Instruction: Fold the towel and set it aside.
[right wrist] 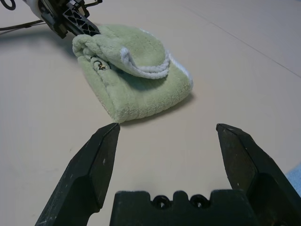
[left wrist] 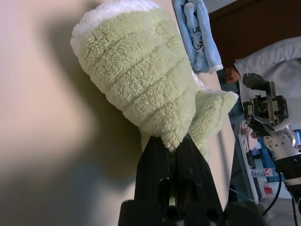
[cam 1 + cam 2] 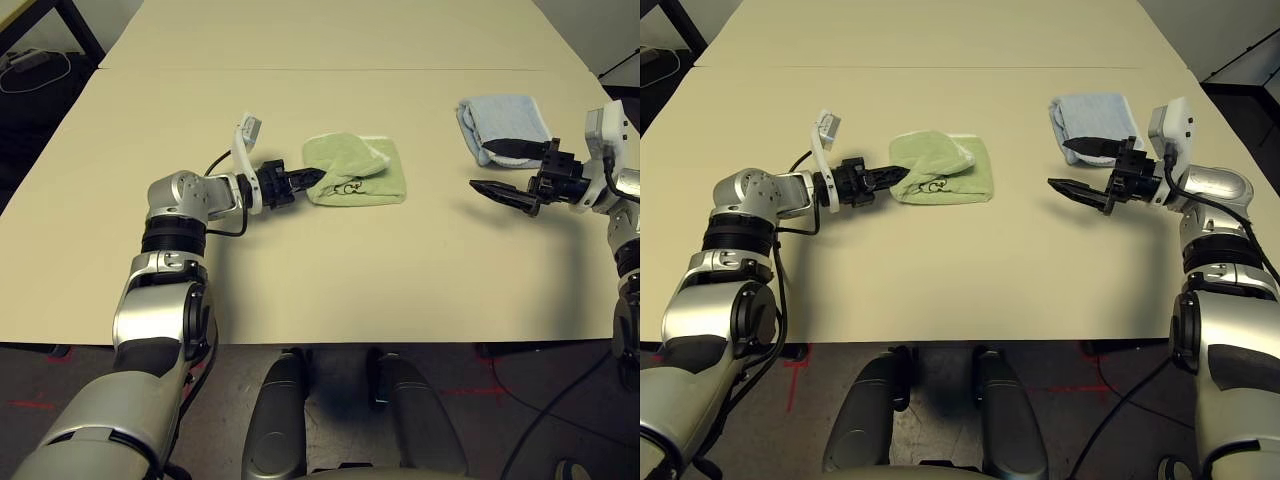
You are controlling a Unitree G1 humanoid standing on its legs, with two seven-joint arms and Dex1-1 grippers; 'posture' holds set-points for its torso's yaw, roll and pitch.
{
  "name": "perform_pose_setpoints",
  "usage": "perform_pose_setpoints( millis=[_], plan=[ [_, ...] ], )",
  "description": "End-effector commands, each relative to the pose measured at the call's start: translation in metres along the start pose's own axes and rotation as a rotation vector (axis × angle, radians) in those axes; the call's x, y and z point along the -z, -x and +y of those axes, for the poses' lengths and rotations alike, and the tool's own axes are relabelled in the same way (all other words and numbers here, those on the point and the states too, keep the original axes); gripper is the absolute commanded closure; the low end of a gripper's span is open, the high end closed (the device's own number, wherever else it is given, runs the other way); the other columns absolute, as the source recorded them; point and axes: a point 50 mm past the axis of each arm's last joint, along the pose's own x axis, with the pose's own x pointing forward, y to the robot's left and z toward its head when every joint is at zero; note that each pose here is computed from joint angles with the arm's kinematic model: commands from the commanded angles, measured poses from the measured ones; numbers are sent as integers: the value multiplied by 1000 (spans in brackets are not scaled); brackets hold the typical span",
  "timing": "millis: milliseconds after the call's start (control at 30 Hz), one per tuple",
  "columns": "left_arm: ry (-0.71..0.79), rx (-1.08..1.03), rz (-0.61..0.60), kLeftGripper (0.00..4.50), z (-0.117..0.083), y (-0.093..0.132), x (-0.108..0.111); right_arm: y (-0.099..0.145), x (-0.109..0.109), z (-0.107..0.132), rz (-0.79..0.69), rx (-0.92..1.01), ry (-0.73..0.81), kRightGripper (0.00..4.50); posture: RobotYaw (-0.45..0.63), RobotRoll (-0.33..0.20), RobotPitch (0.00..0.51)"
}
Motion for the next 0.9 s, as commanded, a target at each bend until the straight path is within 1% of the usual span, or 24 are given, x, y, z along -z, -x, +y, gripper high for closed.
perform_pose_setpoints(
  millis=[33,167,400,633,733,900],
  plan=[
    [-5,1,-3,4488,0,6,0,1,4,2,14,2,-7,0,117,0,192],
    [-33,-29,-50,4488,4,16,-6,0,4,2,14,2,-7,0,121,0,193],
    [-83,-143,-186,4488,18,44,-22,-2,4,2,13,3,-6,0,129,0,195],
    [-132,-254,-389,4488,27,78,-45,-5,4,2,10,0,-4,0,136,0,195],
    [-147,-293,-453,4488,30,89,-49,-6,4,2,7,0,-3,0,136,0,195],
    [-180,-417,-641,4488,35,126,-57,-8,4,3,0,0,-3,0,136,0,195]
  ],
)
